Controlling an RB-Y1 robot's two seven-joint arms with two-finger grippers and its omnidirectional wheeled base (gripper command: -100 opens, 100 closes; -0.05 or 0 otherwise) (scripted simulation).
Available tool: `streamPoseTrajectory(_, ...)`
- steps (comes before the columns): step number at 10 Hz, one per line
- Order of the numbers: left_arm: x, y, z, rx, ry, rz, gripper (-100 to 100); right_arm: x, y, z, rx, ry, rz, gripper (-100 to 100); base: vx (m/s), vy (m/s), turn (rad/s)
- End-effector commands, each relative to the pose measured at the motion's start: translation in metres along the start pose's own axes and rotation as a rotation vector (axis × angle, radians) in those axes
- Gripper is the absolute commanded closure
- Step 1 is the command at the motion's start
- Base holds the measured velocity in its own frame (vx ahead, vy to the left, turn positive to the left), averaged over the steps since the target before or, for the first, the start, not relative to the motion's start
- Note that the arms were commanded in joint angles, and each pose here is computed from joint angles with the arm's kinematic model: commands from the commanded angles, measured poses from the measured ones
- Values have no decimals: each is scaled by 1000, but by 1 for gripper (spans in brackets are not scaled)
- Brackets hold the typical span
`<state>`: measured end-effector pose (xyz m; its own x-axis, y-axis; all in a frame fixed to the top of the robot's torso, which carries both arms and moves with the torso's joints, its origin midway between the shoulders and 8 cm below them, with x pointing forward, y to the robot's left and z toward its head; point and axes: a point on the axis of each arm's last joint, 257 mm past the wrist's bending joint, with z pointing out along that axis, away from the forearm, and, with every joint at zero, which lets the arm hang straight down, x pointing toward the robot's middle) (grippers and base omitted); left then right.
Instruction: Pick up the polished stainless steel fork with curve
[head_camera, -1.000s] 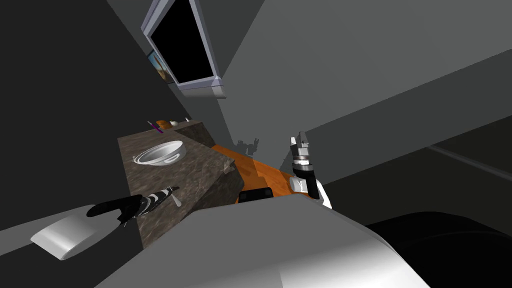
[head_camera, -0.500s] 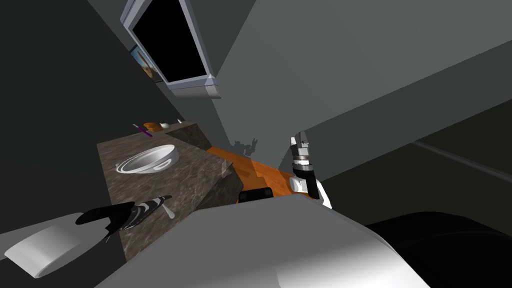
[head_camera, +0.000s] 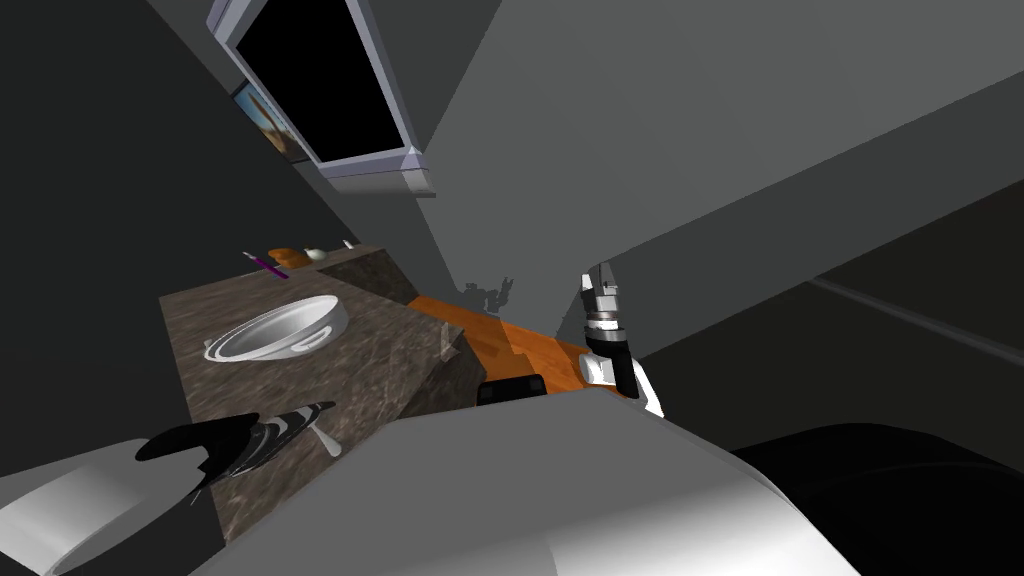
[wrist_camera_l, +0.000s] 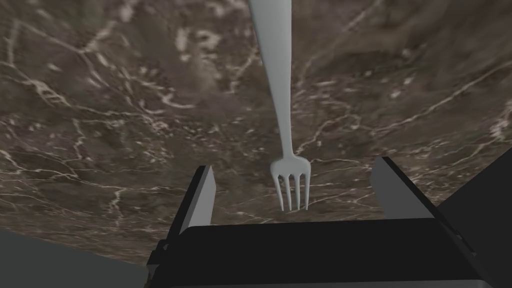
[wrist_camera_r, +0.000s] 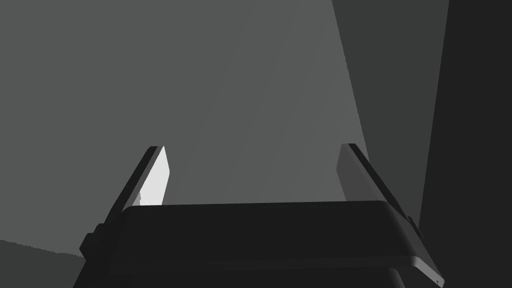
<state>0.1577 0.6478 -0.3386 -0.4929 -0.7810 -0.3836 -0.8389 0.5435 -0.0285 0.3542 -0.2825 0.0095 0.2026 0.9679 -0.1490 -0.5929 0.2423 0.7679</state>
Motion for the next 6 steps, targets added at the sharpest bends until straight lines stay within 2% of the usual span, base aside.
streamPoseTrajectory(1, 5, 8, 6, -2, -1, -6, -100, 0, 0, 0, 0, 0, 0, 0, 32, 12, -58)
streamPoseTrajectory(3, 12, 18, 12, -6, -1, -15, -100, 0, 0, 0, 0, 0, 0, 0, 5, 2, -32)
streamPoseTrajectory(4, 10, 15, 11, -3, -1, -14, -100, 0, 0, 0, 0, 0, 0, 0, 0, 0, 0)
streamPoseTrajectory(5, 10, 15, 12, -4, -1, -13, 100, 0, 0, 0, 0, 0, 0, 0, 0, 0, 0)
streamPoseTrajectory(6, 10, 15, 12, -4, -1, -13, 100, 0, 0, 0, 0, 0, 0, 0, 0, 0, 0)
